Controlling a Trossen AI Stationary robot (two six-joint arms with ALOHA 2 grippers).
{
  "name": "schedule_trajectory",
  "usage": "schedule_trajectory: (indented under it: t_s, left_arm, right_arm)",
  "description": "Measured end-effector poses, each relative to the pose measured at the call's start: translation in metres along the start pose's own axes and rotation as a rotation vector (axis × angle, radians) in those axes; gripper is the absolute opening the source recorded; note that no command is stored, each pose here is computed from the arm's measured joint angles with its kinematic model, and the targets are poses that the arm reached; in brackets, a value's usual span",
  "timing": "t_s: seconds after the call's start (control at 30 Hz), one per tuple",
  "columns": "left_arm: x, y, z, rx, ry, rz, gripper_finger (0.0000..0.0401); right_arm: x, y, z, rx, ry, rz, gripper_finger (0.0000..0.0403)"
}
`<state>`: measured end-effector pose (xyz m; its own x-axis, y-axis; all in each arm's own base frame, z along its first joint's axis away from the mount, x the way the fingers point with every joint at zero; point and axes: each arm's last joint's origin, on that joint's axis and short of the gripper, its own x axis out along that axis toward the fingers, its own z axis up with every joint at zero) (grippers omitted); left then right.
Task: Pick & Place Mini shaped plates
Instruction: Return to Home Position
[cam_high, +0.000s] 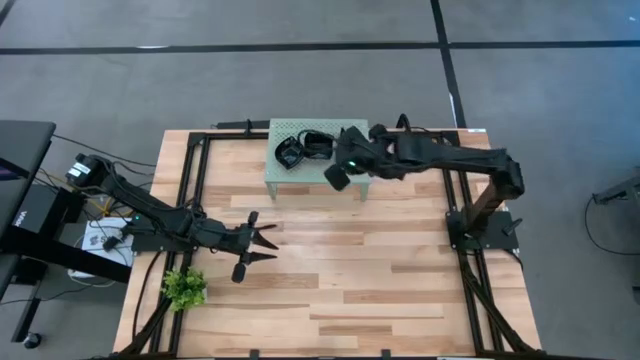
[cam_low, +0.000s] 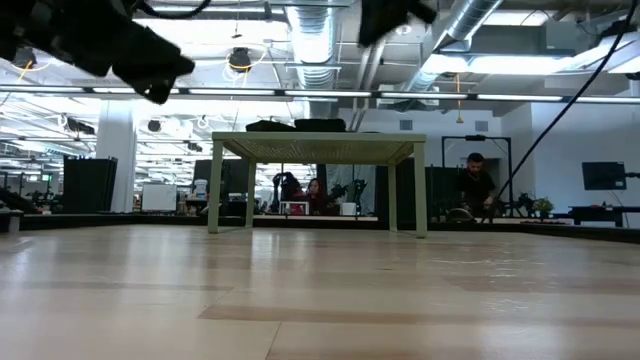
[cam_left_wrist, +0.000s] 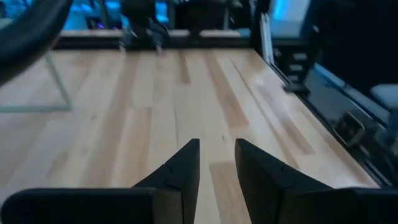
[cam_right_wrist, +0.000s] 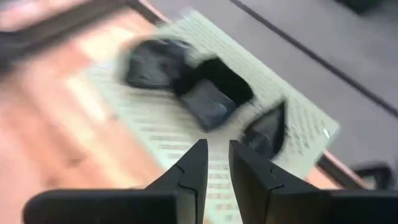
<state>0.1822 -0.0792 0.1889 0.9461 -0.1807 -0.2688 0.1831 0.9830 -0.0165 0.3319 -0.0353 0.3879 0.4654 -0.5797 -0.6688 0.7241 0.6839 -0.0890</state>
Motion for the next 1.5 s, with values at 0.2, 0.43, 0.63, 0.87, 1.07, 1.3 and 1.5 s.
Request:
schedule_trajectory:
  t_s: [0.2, 0.43, 0.63, 0.87, 1.07, 1.3, 1.5]
  left_arm:
    - [-0.019, 0.006, 0.027, 0.009, -0.165, 0.118, 0.0104]
    - [-0.073, 0.015, 0.058, -0.041, -0.435, 0.135, 0.0104]
    - [-0.117, 0.025, 0.051, -0.011, -0.488, 0.121, 0.0104]
    - [-0.120, 0.030, 0.018, 0.047, -0.472, 0.174, 0.0104]
    - [-0.120, 0.031, 0.008, 0.067, -0.492, 0.179, 0.0104]
    - [-0.110, 0.030, -0.010, 0.090, -0.454, 0.180, 0.0104]
    - [-0.108, 0.032, -0.012, 0.084, -0.456, 0.220, 0.0104]
  right_arm:
    - [-0.092, 0.001, -0.011, -0.164, -0.137, 0.207, 0.0060]
    - [-0.143, -0.018, -0.071, -0.317, -0.197, 0.258, 0.0060]
    - [-0.114, -0.037, -0.157, -0.263, -0.237, 0.356, 0.0060]
    - [-0.061, -0.050, -0.248, -0.194, -0.375, 0.571, 0.0060]
    - [-0.036, -0.066, -0.288, -0.183, -0.549, 0.682, 0.0060]
    - [-0.016, -0.082, -0.317, -0.220, -0.706, 0.745, 0.0060]
    - [-0.021, -0.088, -0.312, -0.325, -0.866, 0.969, 0.0057]
